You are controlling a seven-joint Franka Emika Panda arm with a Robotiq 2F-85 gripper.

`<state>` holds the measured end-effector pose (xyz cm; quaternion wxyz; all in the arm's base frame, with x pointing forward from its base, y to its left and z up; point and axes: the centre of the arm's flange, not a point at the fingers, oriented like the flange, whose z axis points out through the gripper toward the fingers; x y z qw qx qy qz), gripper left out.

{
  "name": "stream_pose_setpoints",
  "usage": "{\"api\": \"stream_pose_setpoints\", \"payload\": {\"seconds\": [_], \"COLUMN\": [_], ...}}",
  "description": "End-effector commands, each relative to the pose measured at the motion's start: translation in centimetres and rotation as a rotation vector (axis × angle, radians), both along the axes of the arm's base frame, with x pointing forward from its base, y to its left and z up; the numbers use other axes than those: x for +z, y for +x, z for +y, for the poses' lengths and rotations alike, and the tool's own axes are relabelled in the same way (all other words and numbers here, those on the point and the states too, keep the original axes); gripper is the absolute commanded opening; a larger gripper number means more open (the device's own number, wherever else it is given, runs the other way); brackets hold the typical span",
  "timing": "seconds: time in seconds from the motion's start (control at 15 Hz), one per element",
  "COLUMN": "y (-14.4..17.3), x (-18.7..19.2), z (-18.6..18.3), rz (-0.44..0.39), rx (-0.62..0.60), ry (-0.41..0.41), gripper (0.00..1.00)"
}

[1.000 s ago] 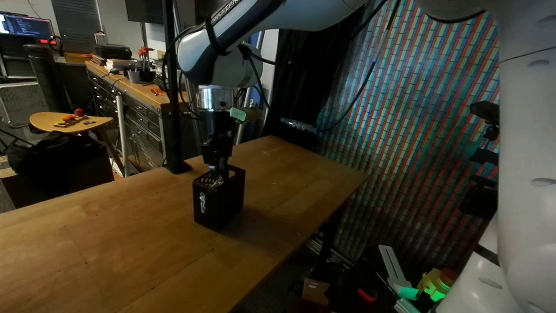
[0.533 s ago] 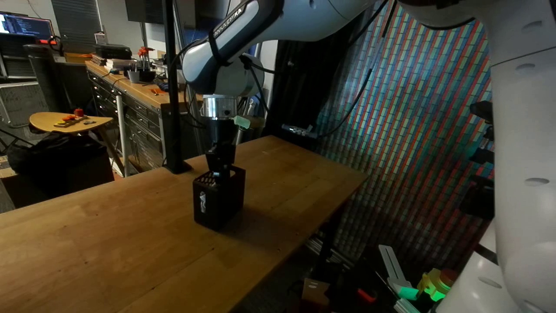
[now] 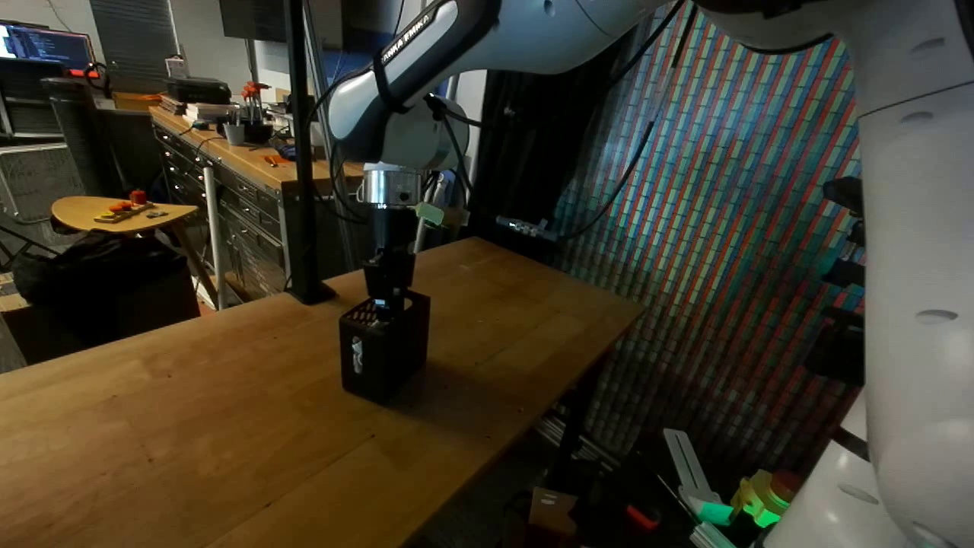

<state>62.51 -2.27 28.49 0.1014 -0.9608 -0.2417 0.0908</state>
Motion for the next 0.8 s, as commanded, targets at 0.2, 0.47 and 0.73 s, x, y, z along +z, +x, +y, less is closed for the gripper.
{"api": "stream_pose_setpoints", "payload": {"seconds": [0.2,0.47,0.73], "y": [0.2,0.1,-0.3], "x": [0.6,0.8,0.5], "z": [0.6,1.7,3.2], "rz": [-0.011,-0.007,-0.001], "rx": [0.001,-0.001,-0.021], "ry": [-0.035,-0.083,-0.097], "gripper": [0.57,0.59,0.57]}}
